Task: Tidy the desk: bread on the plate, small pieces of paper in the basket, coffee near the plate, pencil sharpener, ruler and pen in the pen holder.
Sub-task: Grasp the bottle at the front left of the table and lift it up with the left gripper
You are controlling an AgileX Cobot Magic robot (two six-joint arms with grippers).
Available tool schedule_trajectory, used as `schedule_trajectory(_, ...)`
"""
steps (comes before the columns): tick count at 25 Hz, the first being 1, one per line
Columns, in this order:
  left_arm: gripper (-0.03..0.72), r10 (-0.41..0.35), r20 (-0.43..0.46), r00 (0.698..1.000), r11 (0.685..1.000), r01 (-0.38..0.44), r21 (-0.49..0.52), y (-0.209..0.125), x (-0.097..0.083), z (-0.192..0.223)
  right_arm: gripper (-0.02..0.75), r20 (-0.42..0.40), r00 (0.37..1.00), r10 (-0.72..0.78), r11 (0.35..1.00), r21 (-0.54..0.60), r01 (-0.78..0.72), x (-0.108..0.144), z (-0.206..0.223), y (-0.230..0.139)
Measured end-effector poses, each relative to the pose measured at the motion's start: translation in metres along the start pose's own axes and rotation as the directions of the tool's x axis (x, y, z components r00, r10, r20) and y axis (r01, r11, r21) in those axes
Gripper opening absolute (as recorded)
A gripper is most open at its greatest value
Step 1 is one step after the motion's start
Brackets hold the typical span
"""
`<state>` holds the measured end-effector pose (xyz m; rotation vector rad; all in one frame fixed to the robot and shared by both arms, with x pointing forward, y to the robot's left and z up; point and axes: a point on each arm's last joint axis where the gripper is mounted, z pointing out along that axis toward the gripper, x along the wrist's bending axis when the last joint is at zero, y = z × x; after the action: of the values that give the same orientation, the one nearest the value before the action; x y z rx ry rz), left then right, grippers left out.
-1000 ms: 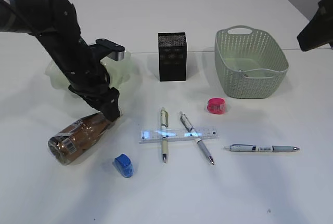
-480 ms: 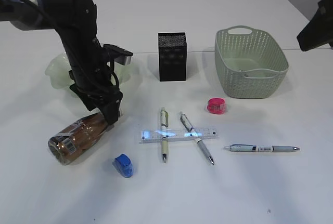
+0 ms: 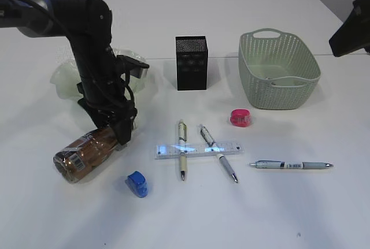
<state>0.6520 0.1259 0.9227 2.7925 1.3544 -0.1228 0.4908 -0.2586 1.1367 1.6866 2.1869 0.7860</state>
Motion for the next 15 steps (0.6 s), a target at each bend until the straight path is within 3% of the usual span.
schedule_trajectory(9, 0.57, 0.0, 0.0, 1.0, 1.0, 0.0, 0.007, 0.001, -0.001, 0.002, 0.445, -0.002, 1.0, -0.001, 1.0, 0.0, 0.001, 0.0, 0.0, 0.0)
schedule_trajectory(15, 0.487, -0.004, 0.003, 1.0, 1.0, 0.004, 0.028, 0.001, 0.0, 0.011, 0.445, -0.008, 1.0, 0.003, 1.0, -0.002, -0.003, 0.001, 0.0, 0.0)
